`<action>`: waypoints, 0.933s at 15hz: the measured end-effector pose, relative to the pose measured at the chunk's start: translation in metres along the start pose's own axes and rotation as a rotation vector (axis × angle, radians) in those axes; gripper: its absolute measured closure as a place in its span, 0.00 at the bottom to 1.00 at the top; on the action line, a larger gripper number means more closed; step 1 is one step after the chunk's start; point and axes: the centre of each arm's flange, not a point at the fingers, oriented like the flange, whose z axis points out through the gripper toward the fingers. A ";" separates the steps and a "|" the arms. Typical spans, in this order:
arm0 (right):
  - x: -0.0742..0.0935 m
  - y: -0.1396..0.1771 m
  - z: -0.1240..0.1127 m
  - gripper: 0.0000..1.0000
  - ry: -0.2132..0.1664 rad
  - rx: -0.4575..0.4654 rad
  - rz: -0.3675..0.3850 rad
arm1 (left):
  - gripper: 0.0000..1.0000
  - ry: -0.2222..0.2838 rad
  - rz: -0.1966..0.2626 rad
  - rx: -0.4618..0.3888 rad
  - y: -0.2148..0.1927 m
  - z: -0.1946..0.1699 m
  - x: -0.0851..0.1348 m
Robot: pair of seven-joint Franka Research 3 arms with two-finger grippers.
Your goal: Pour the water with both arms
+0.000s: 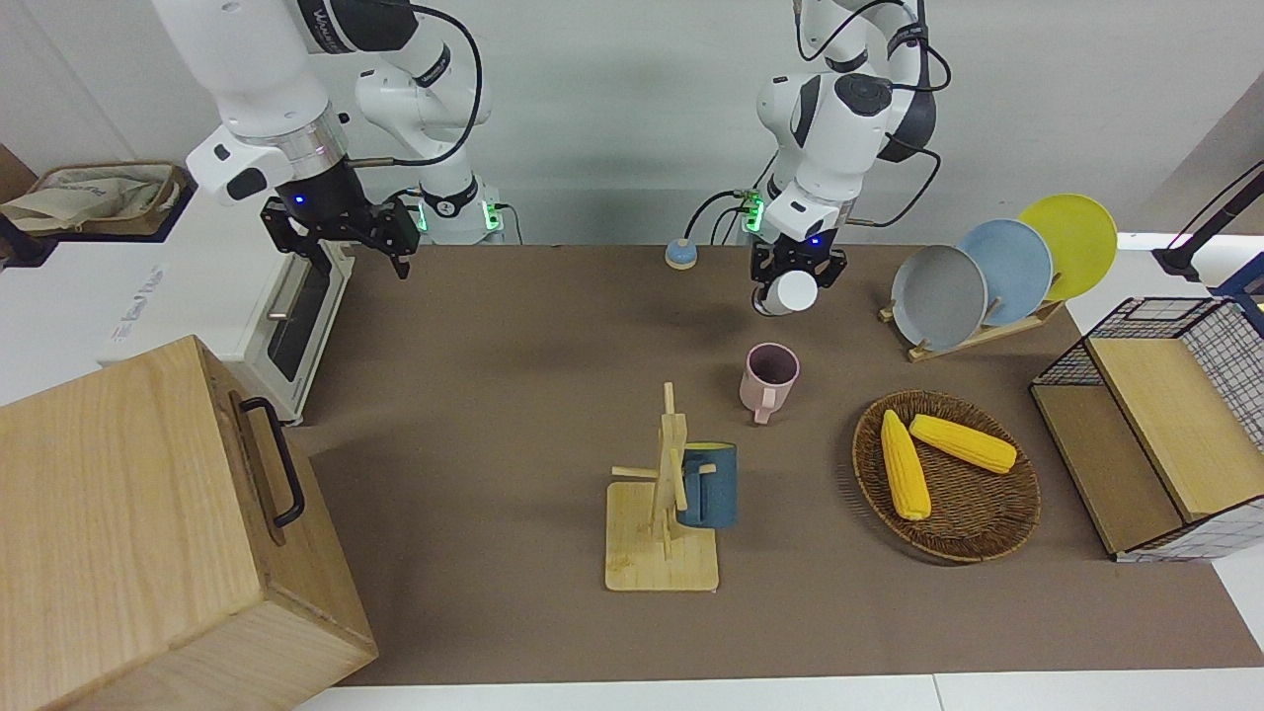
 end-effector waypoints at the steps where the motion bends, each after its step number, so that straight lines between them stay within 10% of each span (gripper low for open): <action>1: 0.000 0.000 0.000 0.00 0.000 0.000 0.000 | 0.36 0.020 -0.005 0.002 -0.003 -0.004 -0.002; 14: 0.000 0.000 0.000 0.00 0.000 0.000 0.000 | 0.36 0.503 -0.217 0.119 -0.136 -0.119 0.043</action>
